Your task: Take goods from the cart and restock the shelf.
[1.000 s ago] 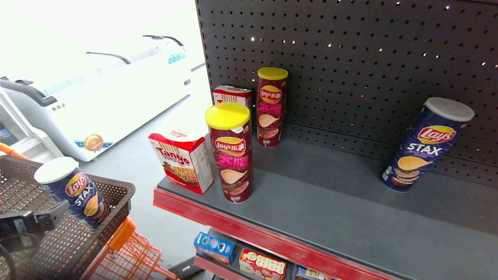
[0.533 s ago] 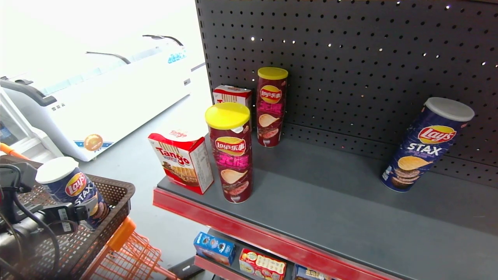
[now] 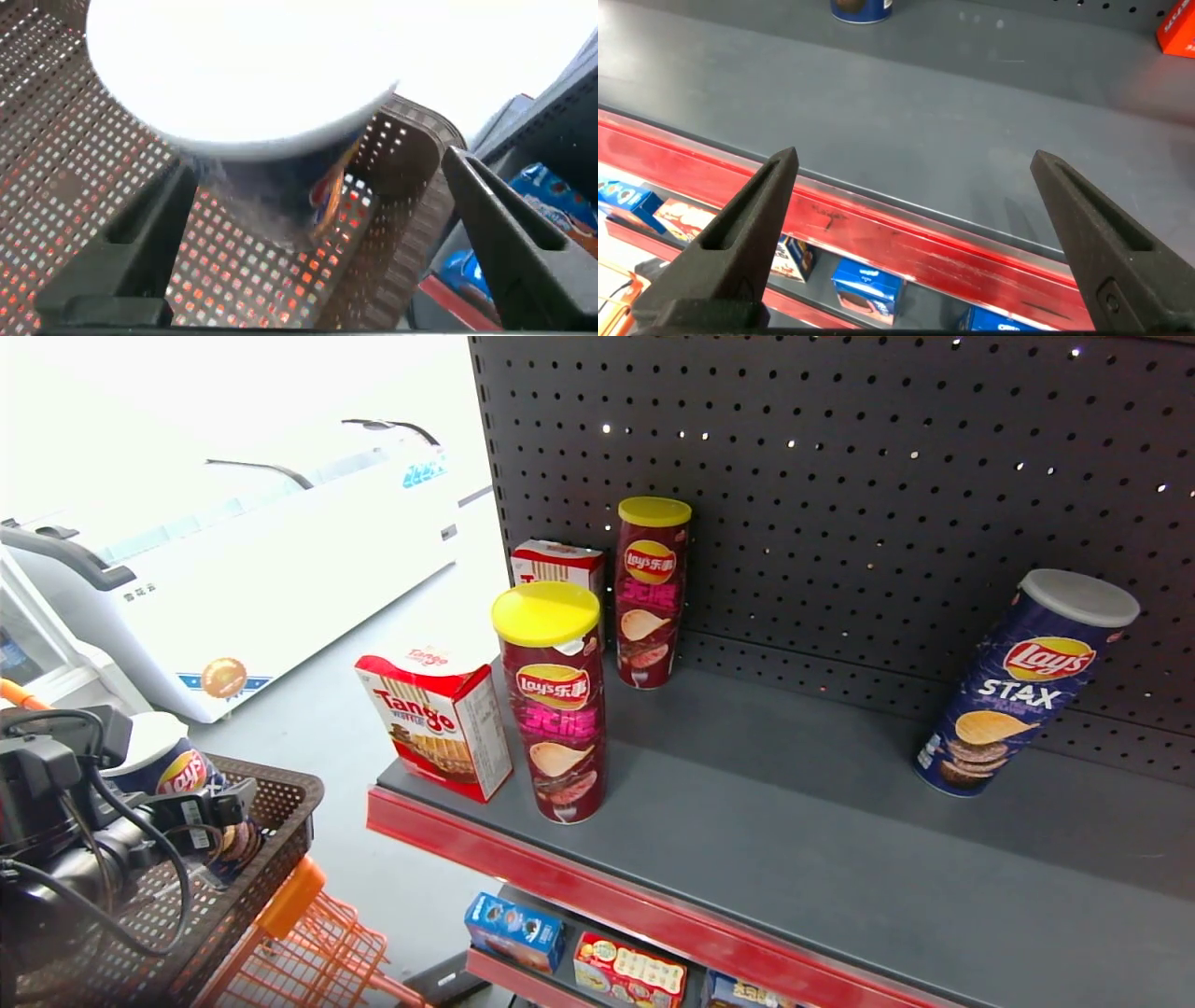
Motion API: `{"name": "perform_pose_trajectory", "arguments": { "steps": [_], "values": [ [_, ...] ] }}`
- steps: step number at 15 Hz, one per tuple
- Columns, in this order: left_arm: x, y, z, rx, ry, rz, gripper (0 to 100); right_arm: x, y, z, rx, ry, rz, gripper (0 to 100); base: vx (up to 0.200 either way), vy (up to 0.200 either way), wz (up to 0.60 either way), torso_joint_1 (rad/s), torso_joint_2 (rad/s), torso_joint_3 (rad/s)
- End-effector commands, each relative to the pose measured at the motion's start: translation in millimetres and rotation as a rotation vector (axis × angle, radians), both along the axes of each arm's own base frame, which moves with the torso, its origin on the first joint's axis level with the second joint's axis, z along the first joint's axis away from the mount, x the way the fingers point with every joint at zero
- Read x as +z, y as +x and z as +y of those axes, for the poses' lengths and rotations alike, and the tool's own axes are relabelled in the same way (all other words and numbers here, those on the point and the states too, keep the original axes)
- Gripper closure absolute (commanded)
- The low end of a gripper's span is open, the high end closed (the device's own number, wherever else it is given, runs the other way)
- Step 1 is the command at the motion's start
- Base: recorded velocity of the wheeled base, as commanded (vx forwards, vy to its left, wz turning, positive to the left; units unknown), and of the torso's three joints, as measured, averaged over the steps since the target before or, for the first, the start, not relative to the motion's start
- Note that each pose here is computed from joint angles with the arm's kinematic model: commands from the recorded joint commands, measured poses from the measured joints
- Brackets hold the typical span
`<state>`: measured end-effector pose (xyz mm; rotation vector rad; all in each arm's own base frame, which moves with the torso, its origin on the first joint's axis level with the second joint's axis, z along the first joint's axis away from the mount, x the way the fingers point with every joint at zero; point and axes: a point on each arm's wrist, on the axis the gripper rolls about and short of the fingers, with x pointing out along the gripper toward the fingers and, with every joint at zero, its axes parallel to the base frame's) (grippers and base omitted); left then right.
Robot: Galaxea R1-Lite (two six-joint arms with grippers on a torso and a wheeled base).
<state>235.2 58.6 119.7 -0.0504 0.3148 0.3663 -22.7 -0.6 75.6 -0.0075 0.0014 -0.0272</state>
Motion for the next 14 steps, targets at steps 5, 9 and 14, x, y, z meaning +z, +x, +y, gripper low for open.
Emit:
{"name": "perform_pose_trajectory", "arguments": {
  "steps": [5,9,14],
  "values": [
    [-14.2,34,18.9,0.046,-0.022,0.013,0,0,0,0,0.0,0.0,0.0,0,0.0,0.0,0.0,0.0,0.0,0.0],
    [-17.9,56,23.1,0.041,-0.02,-0.034,0,0,0,0,0.0,0.0,0.0,0,0.0,0.0,0.0,0.0,0.0,0.0],
    [-8.0,69,14.1,-0.007,0.022,-0.085,100,0,0,0,0.0,0.0,0.0,0,0.0,0.0,0.0,0.0,0.0,0.0]
  ]
}}
